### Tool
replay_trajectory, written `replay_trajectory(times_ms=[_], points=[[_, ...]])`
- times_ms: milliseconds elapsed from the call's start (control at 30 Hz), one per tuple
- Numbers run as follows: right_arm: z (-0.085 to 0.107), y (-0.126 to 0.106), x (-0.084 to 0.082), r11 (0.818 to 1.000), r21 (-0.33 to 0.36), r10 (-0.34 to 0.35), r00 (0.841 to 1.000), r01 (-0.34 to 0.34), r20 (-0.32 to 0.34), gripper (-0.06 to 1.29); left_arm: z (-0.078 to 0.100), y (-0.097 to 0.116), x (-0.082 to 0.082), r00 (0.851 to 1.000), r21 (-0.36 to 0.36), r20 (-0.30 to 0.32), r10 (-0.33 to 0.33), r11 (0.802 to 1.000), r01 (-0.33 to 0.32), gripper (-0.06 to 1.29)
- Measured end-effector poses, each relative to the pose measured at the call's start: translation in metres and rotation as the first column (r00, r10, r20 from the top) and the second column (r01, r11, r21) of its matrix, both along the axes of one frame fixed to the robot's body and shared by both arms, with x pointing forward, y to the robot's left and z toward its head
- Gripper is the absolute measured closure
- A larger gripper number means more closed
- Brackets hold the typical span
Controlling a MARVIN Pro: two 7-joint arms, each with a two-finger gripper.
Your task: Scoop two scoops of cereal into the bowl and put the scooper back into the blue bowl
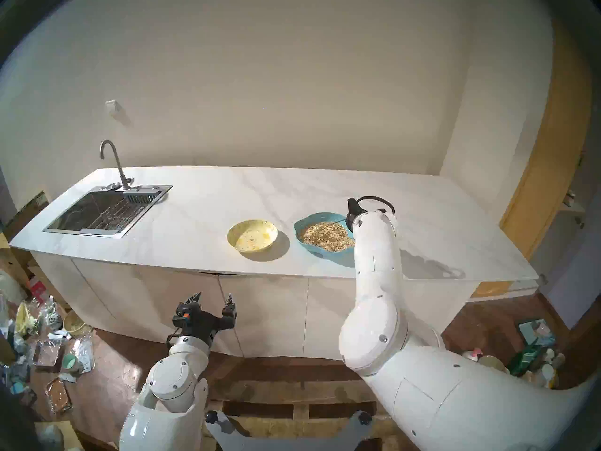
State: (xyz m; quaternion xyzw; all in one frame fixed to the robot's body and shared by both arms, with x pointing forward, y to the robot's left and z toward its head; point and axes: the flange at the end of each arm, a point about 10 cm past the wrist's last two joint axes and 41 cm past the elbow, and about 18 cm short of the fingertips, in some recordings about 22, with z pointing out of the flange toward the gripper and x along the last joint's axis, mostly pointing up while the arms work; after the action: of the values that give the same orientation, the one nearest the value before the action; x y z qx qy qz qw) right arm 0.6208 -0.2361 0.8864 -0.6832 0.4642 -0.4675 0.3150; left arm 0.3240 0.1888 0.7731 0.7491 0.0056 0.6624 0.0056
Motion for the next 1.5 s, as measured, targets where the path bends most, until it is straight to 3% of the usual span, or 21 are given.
replay_trajectory(times_ms=[500, 867, 1300, 1500], points=[[0.022, 0.042, 0.001, 0.998, 0.025, 0.059, 0.998, -0.060, 0.034, 1.25, 0.000, 0.000, 0.000, 1.000, 0.000, 0.000, 0.000, 1.000, 0.000, -0.03], [0.026, 0.078, 0.000, 0.994, 0.006, 0.114, 0.993, -0.114, 0.018, 1.25, 0.000, 0.000, 0.000, 1.000, 0.000, 0.000, 0.000, 1.000, 0.000, -0.03], [0.026, 0.148, -0.004, 0.977, -0.002, 0.212, 0.977, -0.212, -0.003, 1.25, 0.000, 0.000, 0.000, 1.000, 0.000, 0.000, 0.000, 1.000, 0.000, -0.03], [0.028, 0.168, -0.004, 0.971, -0.017, 0.238, 0.971, -0.238, -0.005, 1.25, 0.000, 0.000, 0.000, 1.000, 0.000, 0.000, 0.000, 1.000, 0.000, -0.03]])
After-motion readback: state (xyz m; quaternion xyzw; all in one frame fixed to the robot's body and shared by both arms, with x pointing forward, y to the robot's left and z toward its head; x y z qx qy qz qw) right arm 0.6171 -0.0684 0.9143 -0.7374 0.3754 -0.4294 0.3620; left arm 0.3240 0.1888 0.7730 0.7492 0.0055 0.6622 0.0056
